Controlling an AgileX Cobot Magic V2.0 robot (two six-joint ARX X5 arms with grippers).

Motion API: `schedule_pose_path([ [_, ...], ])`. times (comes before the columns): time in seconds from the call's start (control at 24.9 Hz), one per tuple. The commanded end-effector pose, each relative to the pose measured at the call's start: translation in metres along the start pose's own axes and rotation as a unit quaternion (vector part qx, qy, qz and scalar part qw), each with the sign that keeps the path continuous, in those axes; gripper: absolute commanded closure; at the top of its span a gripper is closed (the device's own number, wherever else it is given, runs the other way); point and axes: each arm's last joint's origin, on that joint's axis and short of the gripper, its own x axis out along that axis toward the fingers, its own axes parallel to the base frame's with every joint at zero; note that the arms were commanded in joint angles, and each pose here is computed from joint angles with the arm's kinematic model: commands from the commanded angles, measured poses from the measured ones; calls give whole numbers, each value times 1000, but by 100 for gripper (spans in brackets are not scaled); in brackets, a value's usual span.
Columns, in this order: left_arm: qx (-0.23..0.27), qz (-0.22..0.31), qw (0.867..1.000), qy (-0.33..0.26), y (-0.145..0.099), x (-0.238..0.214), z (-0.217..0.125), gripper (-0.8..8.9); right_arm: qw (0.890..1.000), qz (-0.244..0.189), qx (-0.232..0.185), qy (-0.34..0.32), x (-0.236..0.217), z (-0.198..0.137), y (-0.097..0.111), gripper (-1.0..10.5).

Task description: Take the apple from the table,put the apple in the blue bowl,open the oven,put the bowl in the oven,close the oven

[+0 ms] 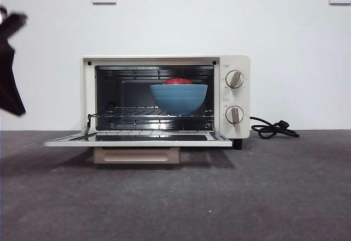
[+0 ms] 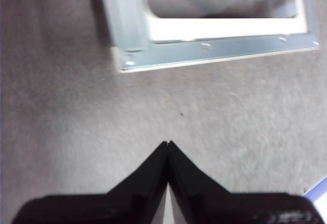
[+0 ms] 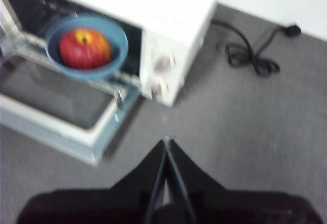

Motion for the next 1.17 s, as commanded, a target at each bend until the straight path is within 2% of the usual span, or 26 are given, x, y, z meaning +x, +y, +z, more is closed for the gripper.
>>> schedule_pose_path([
  [0.04, -15, -5, 1000, 18, 13, 15, 2, 822, 1000, -5, 18, 12, -2, -25, -2, 958],
  [0.32, -53, -8, 998, 39, 35, 48, 9, 822, 999, -10, 45, 1, -22, -55, -6, 958],
  [0.44, -83, -42, 995, 23, 43, 63, 16, 822, 998, 8, 61, -4, -31, -59, -7, 958],
  [0.64, -129, -42, 991, 2, 52, 76, 23, 822, 998, 15, 67, 4, -34, -63, -6, 958],
  [0.84, -152, -48, 987, -19, 52, 77, 28, 822, 997, 25, 73, 1, -34, -62, -6, 958],
  [1.17, -143, -113, 983, -30, 48, 76, 34, 821, 997, 29, 74, -1, -34, -62, -6, 958],
])
